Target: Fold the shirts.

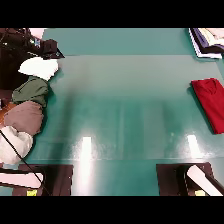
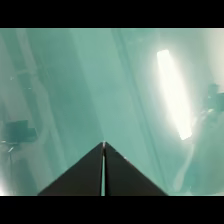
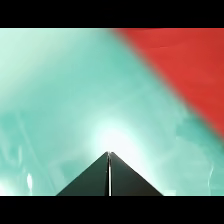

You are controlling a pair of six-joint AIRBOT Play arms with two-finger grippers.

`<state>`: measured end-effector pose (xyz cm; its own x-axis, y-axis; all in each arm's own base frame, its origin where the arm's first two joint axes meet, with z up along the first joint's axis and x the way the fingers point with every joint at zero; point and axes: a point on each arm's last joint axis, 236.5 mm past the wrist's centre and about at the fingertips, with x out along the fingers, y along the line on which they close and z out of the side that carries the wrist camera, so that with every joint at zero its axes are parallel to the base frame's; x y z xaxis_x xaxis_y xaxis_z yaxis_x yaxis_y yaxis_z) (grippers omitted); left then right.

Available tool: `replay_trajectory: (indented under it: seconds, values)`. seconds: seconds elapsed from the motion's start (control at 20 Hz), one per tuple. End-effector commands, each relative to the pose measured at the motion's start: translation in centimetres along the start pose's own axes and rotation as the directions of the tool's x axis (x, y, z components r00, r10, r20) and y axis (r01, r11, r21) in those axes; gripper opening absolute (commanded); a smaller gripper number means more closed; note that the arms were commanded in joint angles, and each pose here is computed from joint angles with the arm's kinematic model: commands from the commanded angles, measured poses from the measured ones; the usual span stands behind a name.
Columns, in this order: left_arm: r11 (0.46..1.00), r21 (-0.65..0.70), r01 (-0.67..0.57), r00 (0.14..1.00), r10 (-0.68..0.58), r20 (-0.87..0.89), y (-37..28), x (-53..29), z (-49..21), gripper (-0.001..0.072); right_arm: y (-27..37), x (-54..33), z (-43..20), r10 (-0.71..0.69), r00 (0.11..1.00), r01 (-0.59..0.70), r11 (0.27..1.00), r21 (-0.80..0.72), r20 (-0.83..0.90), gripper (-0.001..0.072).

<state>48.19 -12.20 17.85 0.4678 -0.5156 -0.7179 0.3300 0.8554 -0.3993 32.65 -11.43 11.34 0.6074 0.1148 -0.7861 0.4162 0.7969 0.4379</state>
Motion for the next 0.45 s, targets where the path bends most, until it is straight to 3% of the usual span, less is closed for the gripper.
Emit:
replay_trajectory:
  seconds: [0.0,0.4]
  values:
    - [1.0,0.0,-0.004,1.0,0.004,0.026,0.1,0.0,0.6,0.0026,8.2,0.3,-3.2,0.12,0.991,-0.13,0.971,-0.2,-0.062,0.0017]
    - [1.0,0.0,-0.004,1.0,0.004,0.026,0.1,0.0,0.6,0.0026,15.3,0.9,-9.4,0.202,0.952,-0.278,0.883,-0.377,-0.229,0.0017]
